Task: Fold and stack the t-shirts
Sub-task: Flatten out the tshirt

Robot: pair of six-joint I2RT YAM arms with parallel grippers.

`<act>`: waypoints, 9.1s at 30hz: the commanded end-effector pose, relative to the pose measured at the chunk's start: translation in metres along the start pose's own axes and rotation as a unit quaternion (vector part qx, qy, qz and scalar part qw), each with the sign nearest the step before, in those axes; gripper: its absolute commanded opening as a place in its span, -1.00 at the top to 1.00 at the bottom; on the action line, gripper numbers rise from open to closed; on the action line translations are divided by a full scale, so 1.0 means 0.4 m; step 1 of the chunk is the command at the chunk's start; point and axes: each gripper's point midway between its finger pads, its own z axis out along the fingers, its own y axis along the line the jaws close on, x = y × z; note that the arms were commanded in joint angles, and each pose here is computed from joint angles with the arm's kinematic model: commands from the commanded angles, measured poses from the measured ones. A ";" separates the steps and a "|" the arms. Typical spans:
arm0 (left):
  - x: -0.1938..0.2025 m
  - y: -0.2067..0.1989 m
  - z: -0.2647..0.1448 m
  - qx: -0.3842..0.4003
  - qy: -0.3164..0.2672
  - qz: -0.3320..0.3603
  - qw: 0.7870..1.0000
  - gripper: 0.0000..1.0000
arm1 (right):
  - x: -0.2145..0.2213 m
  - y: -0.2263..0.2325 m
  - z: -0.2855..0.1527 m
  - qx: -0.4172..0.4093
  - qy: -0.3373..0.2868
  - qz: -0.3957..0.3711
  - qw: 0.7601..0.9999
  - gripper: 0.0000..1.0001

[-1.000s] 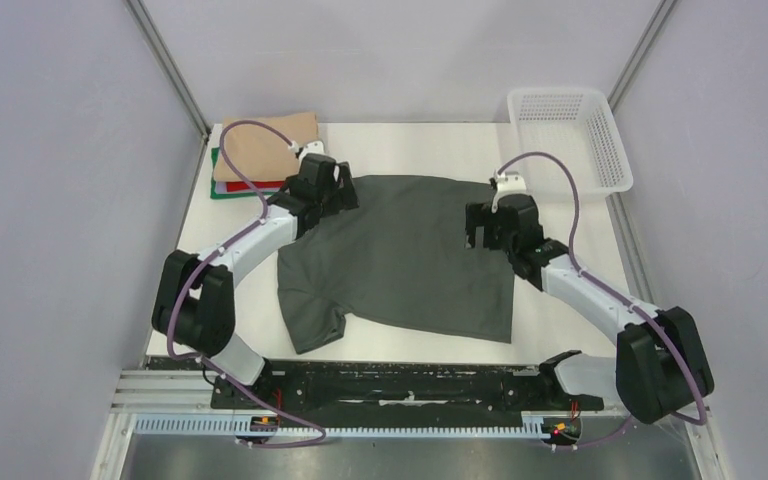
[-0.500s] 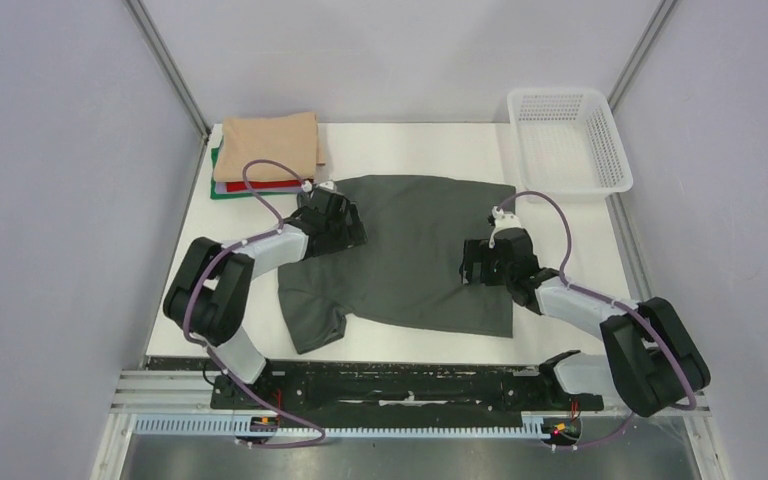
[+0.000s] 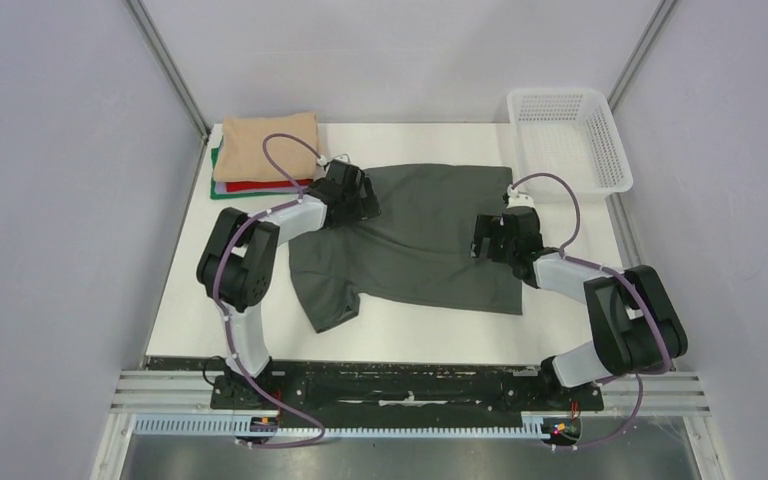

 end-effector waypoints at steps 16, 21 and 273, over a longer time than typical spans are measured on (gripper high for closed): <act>0.316 0.283 -0.484 -0.134 0.038 -0.080 0.987 -0.99 | -0.049 -0.090 -0.244 0.029 -0.178 0.125 0.976 -0.96; 0.397 0.305 -0.516 -0.103 0.062 -0.107 0.987 -0.87 | -0.040 -0.085 -0.247 0.024 -0.168 0.115 0.979 -0.96; -0.042 0.130 0.053 -0.132 0.044 0.052 0.989 -0.99 | -0.050 -0.036 0.091 0.034 0.055 -0.085 0.994 -0.96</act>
